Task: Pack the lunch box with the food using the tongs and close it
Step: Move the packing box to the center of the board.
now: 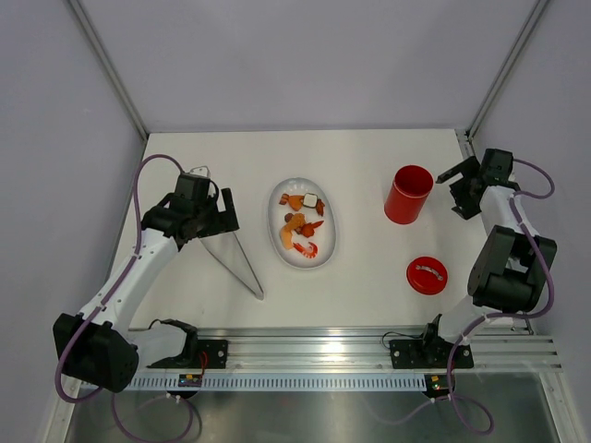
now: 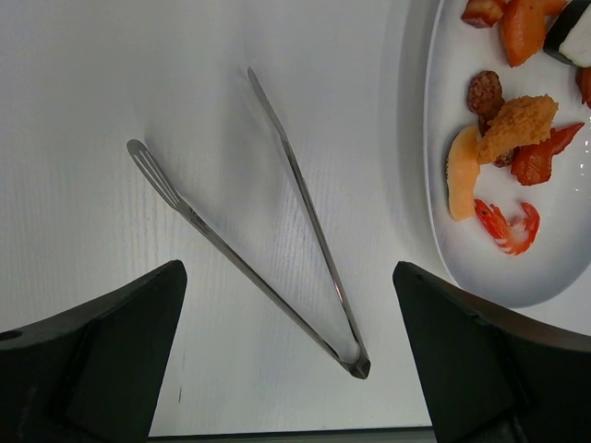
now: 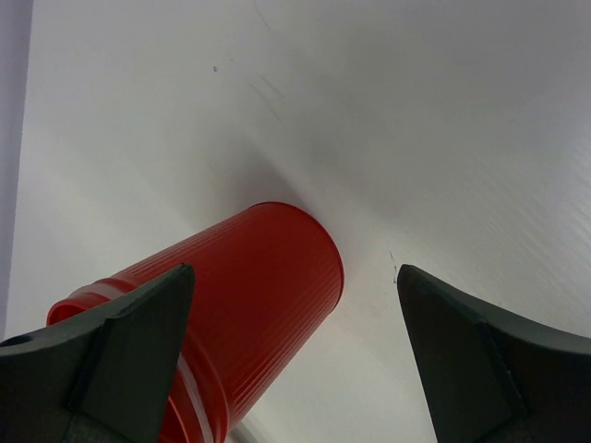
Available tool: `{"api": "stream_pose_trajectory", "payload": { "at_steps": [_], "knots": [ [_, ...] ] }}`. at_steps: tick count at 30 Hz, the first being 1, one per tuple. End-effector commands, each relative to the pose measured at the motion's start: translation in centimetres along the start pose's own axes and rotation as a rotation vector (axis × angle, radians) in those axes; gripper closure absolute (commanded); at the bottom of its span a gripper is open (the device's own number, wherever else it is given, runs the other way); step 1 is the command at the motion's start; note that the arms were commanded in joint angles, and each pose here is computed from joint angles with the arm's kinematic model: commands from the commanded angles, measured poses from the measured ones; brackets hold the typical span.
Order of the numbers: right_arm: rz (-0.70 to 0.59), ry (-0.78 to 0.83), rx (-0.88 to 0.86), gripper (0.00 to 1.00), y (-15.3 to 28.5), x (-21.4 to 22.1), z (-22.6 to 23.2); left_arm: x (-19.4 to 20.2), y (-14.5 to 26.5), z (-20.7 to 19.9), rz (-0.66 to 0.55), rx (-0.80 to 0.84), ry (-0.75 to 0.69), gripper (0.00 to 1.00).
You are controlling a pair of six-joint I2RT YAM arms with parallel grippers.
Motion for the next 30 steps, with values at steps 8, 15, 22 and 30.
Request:
{"api": "stream_pose_trajectory", "payload": {
  "at_steps": [8,15,22,30],
  "knots": [
    [0.173,-0.067,-0.089,0.02,-3.6,3.4,-0.2,-0.9,0.2,-0.3,-0.004,-0.003,-0.02,0.01],
    [0.289,-0.051,-0.147,0.01,-3.2,8.7,2.2,-0.4,0.1,-0.2,0.037,-0.015,-0.014,0.01],
    [0.328,-0.033,-0.143,0.01,-3.3,11.0,3.6,0.8,-0.3,-0.5,0.088,0.008,0.023,0.01],
    [0.191,0.023,-0.095,0.0,-0.4,8.3,4.3,2.6,-0.5,-0.1,0.135,-0.046,0.089,0.01]
  ]
}}
Point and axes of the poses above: each gripper's point midway between its finger pads, its own y axis back along the fingers, its own z axis along the line the jaws close on, x = y × z, the point moved 5 cm from there along y, back along the fingers, and after that the axes turned 5 degrees about -y, right-handed, at the moved point
